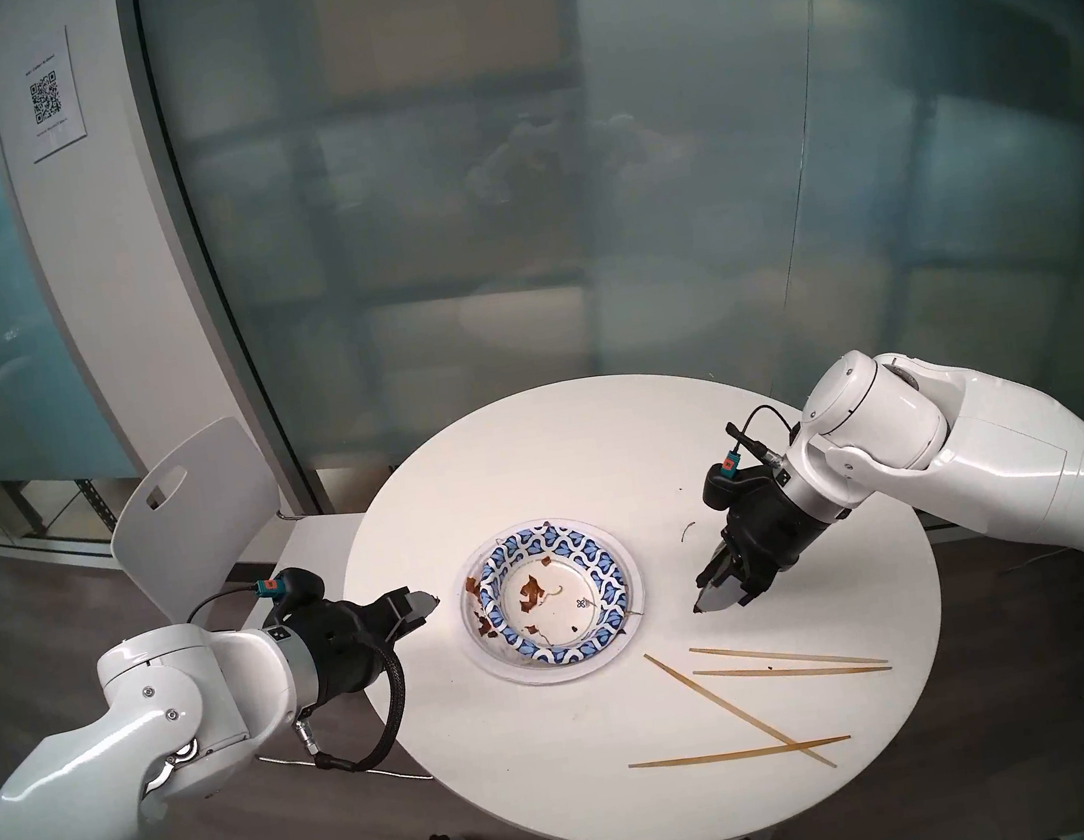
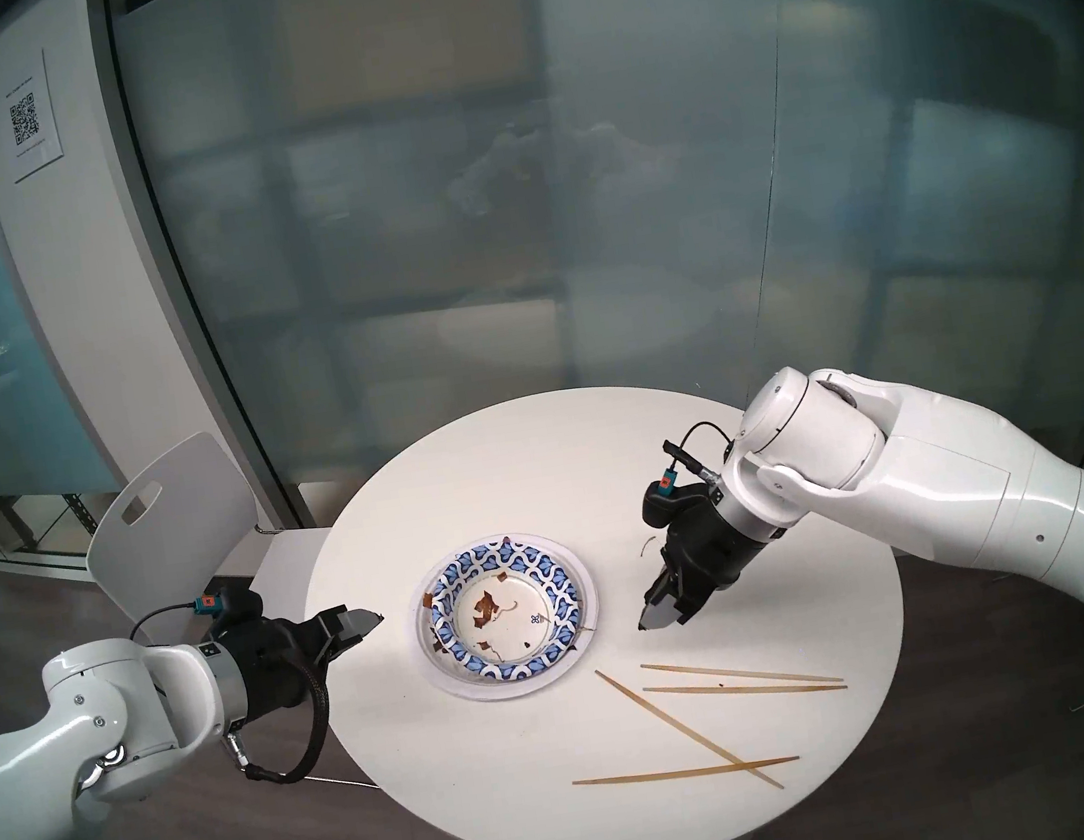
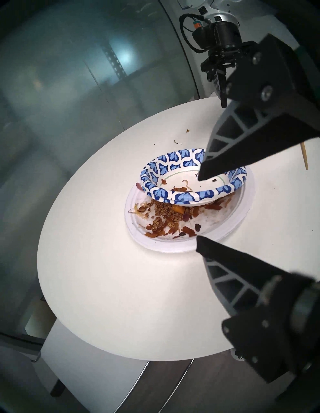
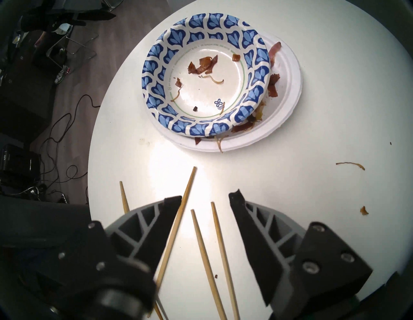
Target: Stack the plates into one stack
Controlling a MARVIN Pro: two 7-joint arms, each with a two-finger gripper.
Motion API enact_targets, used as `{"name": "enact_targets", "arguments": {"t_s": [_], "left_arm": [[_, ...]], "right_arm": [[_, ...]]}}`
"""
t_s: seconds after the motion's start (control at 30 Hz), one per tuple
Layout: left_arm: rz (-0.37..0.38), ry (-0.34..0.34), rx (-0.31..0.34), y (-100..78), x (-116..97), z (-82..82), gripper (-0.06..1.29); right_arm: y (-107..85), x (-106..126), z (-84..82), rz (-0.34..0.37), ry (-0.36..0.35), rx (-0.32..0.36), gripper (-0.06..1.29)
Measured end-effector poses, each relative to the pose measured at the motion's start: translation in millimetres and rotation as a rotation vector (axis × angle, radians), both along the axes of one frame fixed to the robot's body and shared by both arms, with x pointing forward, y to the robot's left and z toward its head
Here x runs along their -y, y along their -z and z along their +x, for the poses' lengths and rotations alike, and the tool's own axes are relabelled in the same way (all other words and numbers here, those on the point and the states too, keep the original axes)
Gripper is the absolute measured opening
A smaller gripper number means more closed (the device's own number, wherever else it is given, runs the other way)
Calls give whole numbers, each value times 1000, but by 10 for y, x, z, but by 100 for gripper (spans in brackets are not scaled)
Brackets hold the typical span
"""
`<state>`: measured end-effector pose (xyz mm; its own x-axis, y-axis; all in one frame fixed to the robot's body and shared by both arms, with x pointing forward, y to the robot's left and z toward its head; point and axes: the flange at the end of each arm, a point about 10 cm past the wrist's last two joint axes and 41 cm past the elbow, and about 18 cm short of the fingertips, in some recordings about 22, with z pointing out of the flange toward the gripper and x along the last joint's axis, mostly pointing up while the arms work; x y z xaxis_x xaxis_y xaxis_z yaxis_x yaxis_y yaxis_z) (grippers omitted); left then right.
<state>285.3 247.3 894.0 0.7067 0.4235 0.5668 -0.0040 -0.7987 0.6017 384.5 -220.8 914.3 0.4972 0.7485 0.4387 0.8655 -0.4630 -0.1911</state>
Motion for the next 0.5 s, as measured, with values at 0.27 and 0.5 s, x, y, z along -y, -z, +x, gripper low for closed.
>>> {"name": "enact_targets", "arguments": {"t_s": [0.27, 0.5], "left_arm": [[1, 37, 78, 22, 25, -43, 78], [-10, 60, 110, 60, 107, -95, 78]], "right_arm": [[4, 78, -240, -22, -5, -5, 72], [13, 82, -381, -28, 10, 2, 76]]}}
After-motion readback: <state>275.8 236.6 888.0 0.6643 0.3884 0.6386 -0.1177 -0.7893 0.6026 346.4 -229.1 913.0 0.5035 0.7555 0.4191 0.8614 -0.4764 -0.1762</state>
